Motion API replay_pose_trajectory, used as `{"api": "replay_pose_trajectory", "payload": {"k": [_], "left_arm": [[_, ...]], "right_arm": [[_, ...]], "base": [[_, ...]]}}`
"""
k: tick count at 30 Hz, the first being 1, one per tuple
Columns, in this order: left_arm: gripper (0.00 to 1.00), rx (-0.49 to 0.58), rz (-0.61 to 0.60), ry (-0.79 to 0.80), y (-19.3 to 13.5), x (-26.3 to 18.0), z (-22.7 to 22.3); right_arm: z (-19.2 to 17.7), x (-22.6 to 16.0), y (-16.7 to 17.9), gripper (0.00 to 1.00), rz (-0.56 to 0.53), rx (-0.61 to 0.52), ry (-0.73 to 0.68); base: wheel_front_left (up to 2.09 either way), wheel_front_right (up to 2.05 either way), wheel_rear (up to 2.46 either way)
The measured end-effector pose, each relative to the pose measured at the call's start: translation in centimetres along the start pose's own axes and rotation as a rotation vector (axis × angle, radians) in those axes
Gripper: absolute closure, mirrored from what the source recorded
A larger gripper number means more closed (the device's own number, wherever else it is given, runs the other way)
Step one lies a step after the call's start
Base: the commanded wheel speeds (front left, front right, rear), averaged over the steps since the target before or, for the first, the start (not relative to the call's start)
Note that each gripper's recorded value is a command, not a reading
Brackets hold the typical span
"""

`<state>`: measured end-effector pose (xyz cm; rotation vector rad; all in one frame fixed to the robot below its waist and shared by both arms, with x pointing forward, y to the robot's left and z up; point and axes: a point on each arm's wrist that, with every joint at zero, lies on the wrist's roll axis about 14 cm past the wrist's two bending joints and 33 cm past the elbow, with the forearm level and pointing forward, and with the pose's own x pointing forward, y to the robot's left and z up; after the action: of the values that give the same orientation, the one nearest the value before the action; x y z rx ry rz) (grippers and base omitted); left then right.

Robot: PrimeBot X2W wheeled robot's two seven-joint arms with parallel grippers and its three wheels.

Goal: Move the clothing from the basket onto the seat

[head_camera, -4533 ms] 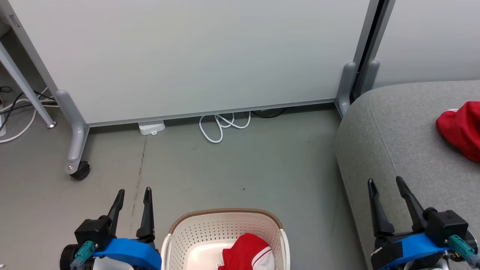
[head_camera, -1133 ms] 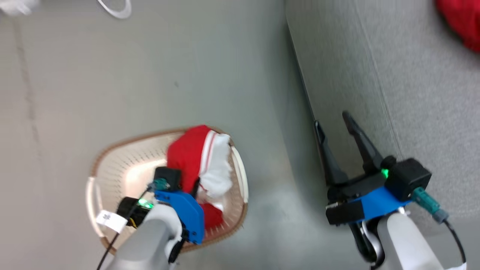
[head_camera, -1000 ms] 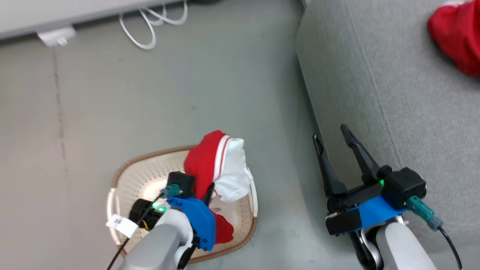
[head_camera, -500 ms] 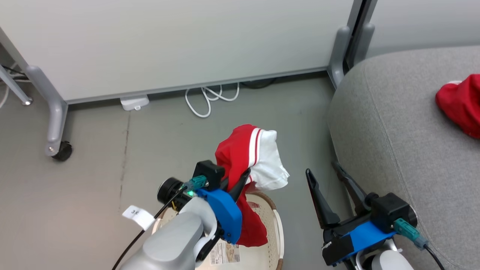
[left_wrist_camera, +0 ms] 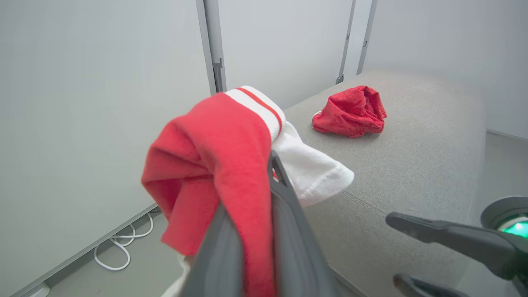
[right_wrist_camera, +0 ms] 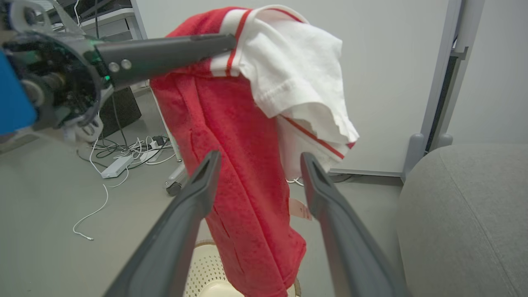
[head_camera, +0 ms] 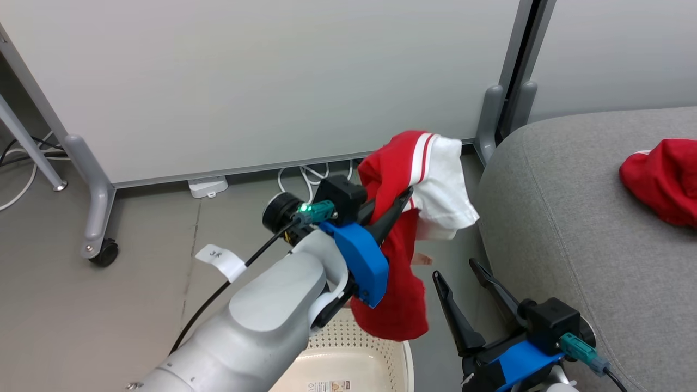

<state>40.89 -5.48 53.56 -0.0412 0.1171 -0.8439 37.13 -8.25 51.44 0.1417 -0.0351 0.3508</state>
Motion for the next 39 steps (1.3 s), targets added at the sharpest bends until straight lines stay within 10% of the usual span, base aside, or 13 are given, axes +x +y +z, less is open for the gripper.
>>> {"api": "replay_pose_trajectory", "payload": {"k": [39], "left_arm": [[1.00, 0.022, -0.086, -0.009, -1.3, 2.0, 0.9]], "right_arm": [[-2.9, 5.7, 1.9, 0.00, 0.123, -0.001, 0.155]], "base": [[0.00, 0.00, 0.00]]}}
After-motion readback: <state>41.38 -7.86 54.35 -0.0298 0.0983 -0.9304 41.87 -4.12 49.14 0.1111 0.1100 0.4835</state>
